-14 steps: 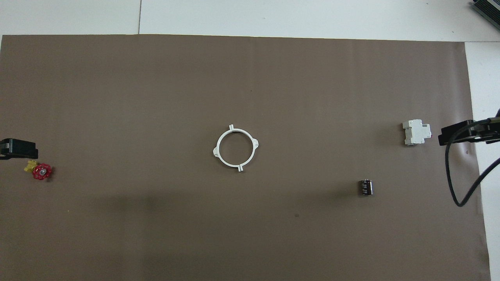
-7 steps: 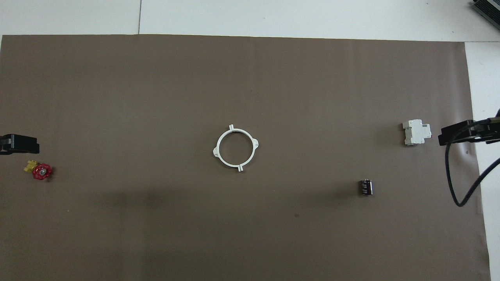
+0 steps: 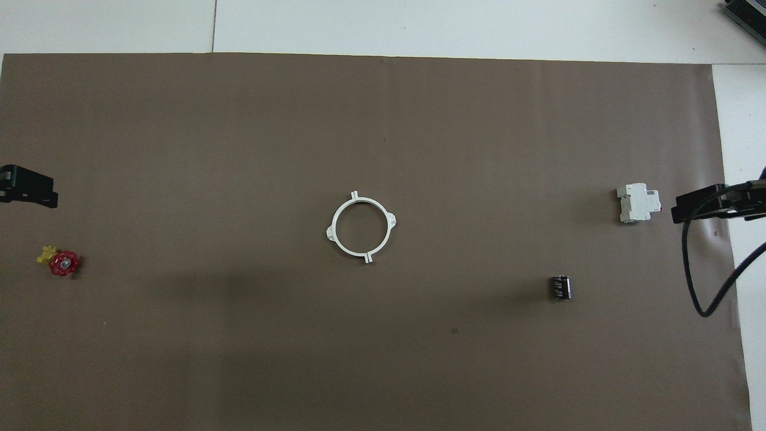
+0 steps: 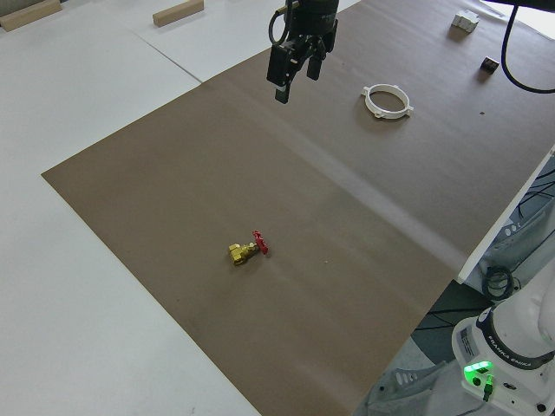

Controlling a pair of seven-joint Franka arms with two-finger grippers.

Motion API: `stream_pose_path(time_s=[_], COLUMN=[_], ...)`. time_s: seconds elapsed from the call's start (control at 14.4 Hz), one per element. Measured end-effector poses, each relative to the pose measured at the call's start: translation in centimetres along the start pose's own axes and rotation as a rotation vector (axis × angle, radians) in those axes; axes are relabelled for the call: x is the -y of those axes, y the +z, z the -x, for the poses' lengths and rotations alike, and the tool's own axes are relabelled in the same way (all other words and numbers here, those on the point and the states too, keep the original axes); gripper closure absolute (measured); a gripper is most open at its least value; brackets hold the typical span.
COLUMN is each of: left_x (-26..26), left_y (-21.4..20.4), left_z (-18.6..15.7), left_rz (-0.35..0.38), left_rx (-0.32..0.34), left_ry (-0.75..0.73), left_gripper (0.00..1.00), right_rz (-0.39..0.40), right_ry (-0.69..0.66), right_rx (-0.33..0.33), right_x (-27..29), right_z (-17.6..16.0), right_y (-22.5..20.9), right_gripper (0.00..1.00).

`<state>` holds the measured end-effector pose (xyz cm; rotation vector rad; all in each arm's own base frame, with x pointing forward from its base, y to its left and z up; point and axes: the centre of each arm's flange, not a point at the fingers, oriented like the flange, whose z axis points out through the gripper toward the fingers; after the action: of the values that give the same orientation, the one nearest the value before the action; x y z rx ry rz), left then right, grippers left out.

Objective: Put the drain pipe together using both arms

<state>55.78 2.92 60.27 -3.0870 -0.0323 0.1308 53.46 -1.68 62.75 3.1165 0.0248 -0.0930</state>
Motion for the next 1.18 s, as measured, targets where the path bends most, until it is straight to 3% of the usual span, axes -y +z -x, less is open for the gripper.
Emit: stream_pose_path(time_s=[0.55, 0.9, 1.18], left_x=[-1.6, -1.7, -3.4], left_y=[-1.8, -2.7, -2.8], left_z=[1.1, 0.3, 0.3], left_rz=[0.004, 0.001, 0.0], left_rx=[0.03, -0.052, -0.064], left_ry=[0.148, 0.066, 0.053], left_gripper=[0.0, 0.0, 0.0], right_rz=[0.001, 0.001, 0.001], right_ry=[0.0, 0.0, 0.0], right_rx=[-0.013, -0.014, -0.014], right_x=[0.0, 0.0, 0.0], right_z=[-0.1, -0.1, -0.2], right_y=[-0.1, -0.1, -0.1], right_gripper=[0.0, 0.0, 0.0])
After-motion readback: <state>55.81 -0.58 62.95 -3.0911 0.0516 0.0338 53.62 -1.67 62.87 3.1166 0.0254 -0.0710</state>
